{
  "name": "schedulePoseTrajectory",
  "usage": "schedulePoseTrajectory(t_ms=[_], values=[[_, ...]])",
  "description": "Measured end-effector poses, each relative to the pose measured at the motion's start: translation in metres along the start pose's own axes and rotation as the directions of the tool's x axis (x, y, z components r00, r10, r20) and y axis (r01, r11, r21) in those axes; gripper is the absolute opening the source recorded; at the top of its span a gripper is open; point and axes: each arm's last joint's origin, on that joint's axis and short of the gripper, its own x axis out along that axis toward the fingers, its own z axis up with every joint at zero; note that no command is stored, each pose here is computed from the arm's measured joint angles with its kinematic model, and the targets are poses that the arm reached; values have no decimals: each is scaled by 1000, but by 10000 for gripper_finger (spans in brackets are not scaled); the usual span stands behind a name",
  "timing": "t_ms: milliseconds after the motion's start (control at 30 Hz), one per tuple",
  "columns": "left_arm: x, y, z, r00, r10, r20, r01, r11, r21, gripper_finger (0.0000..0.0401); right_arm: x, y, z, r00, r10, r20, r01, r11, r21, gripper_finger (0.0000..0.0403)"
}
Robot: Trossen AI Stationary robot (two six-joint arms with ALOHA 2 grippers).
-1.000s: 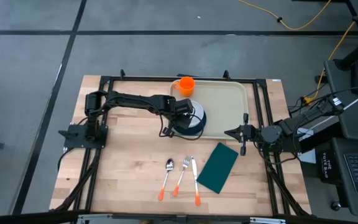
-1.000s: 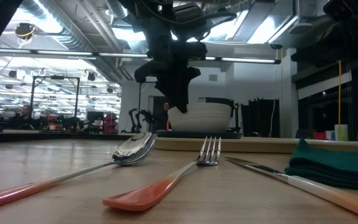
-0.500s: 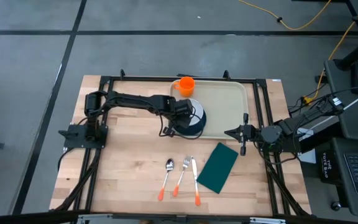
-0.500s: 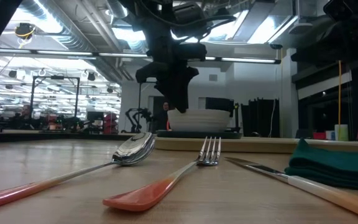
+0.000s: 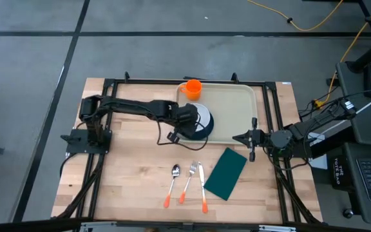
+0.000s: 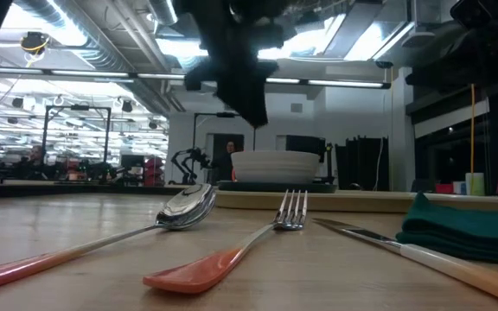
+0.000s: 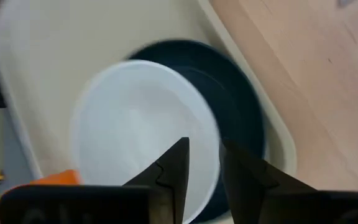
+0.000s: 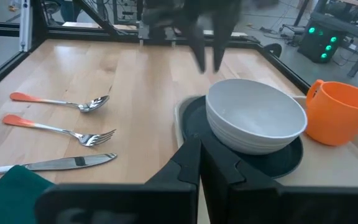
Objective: Set up tray
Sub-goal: Put the blue napkin to the right of the blue plate on the serving tray
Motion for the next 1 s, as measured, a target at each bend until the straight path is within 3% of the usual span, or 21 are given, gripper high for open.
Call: schedulePoseTrajectory(t_ms=[200, 333, 433, 633, 800, 1000], values=[[-37, 4, -4, 999, 34, 38, -35, 999, 18, 78, 0, 0, 0, 1000, 6, -1, -6, 1000, 0, 12], [-62, 6, -8, 996, 85, 38, -86, 996, 19, 46, 0, 1, 0, 1000, 29, -5, -29, 999, 23, 12], [-84, 6, -12, 991, 110, 73, -105, 992, -68, 10, 0, 3, -1, 996, 87, -12, -87, 996, 24, 12], [-107, -6, -20, 996, 58, 74, -34, 956, -292, 1, 0, 3, -1, 993, 118, -15, -119, 992, -31, 12], [-90, -43, -29, 998, 58, -8, -58, 937, -345, 1, 0, 4, 2, 993, 121, 13, -121, 993, -15, 12], [-71, -97, -36, 991, 77, 108, -27, 916, -400, 1, 0, 4, 3, 993, 115, 22, -114, 993, -13, 12]])
